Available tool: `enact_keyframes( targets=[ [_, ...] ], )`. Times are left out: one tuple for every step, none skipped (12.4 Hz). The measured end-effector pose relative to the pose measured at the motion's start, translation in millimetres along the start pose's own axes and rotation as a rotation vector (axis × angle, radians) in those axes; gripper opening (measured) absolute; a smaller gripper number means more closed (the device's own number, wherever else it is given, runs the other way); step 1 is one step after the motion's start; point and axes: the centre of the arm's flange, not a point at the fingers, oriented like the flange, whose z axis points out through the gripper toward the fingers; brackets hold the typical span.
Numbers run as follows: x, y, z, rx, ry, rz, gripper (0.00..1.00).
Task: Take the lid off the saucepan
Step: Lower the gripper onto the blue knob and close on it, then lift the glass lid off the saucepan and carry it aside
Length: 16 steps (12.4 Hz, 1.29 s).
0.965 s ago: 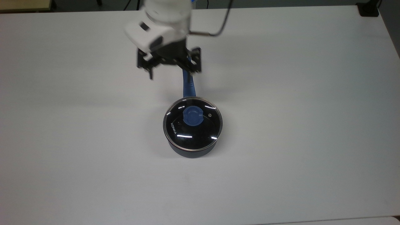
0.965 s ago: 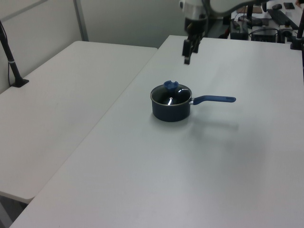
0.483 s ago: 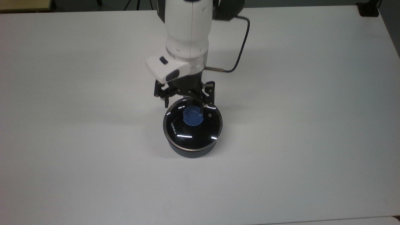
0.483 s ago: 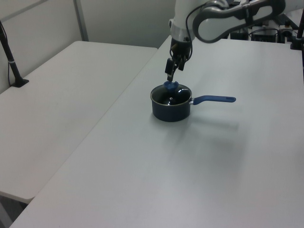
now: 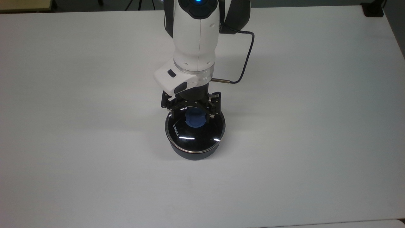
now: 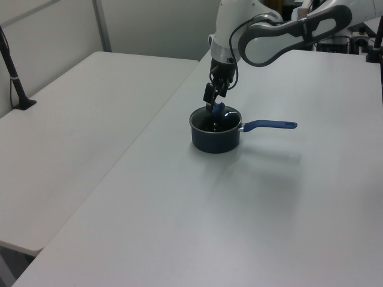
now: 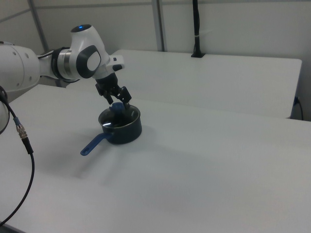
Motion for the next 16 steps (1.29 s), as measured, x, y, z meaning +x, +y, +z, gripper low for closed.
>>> enact_keyframes(
  targets=[
    [0, -1, -1, 0.0, 0.001, -0.001, 1.0],
    [0, -2, 0, 0.001, 0.001, -0.004, 1.0],
    [-1, -6, 1, 0.004, -0.002, -0.014, 1.0],
    [-3, -10, 5, 0.006, -0.009, -0.024, 1.0],
    [-4, -13, 10, 0.007, -0.015, -0.035, 1.0],
    [-5, -14, 13, 0.006, -0.019, -0.043, 1.0],
    [-5, -14, 14, 0.005, -0.022, -0.047, 0.94],
    [-5, -13, 15, 0.005, -0.022, -0.05, 0.92],
    [-4, -12, 15, 0.005, -0.021, -0.072, 0.82],
    [-4, -11, 14, 0.006, -0.02, -0.091, 0.67],
    [-3, -10, 13, 0.006, -0.019, -0.1, 0.6],
    [-3, -9, 13, 0.006, -0.018, -0.102, 0.6],
    [-1, -6, 11, 0.006, -0.015, -0.105, 0.6],
    [1, 0, 4, 0.013, -0.005, -0.1, 0.6],
    [3, 7, -4, 0.018, 0.004, -0.101, 0.6],
    [5, 19, -12, 0.015, 0.004, -0.102, 0.6]
  ],
)
